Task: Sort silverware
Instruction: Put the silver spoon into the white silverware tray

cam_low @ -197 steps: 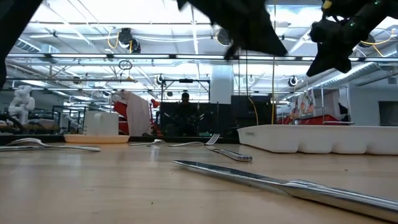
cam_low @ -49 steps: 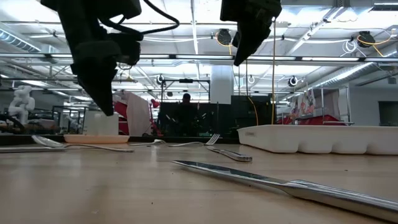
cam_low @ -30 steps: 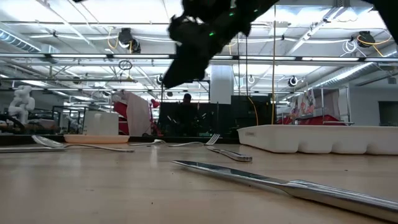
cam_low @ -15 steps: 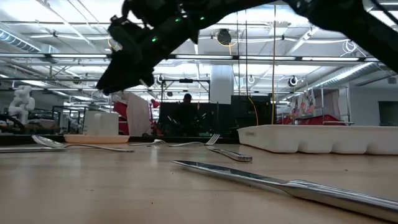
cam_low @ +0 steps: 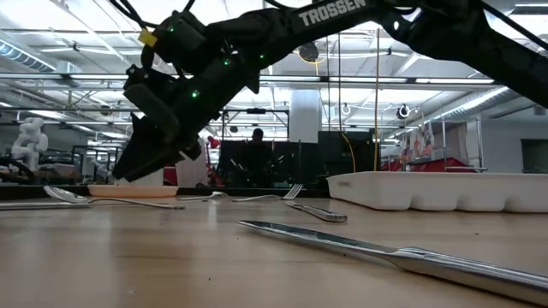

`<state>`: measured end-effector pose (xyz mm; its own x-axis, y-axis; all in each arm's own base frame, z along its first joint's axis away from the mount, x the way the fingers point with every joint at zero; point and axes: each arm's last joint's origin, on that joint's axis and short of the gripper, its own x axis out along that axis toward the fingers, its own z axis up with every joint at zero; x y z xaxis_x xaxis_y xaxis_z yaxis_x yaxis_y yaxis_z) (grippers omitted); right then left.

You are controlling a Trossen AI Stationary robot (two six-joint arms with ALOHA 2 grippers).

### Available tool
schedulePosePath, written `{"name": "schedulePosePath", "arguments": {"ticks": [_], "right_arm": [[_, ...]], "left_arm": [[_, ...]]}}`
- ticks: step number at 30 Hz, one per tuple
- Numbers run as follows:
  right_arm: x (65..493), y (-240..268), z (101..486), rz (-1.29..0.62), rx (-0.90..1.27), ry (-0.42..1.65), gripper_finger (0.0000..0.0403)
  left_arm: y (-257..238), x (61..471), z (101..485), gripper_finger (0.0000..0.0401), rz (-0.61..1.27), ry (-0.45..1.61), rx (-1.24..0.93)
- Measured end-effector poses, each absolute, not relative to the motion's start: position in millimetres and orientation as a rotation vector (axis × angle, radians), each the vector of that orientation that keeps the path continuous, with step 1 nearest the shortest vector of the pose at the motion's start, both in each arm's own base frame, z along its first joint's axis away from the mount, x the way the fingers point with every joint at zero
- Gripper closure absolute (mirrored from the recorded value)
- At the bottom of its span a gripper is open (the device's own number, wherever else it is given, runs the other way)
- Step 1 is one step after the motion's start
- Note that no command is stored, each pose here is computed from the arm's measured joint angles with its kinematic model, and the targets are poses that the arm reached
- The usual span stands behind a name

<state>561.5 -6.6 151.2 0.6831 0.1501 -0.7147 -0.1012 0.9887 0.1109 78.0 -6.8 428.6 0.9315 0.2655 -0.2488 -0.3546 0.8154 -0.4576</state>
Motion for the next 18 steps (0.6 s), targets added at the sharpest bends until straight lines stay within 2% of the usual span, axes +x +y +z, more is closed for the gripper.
{"name": "schedulePosePath", "arguments": {"ticks": [7,12,18], "right_arm": [[563,-6,150,0.138,0.048,0.794,0.0257],[565,-8,124,0.124,0.082,0.836,0.0257],[565,-6,110,0.104,0.119,0.869,0.0267]], "left_arm": [[-7,77,429,0.036,0.331,0.176,-0.515],[-7,77,429,0.036,0.331,0.176,-0.516],[-7,77,428,0.036,0.33,0.181,-0.517]]}}
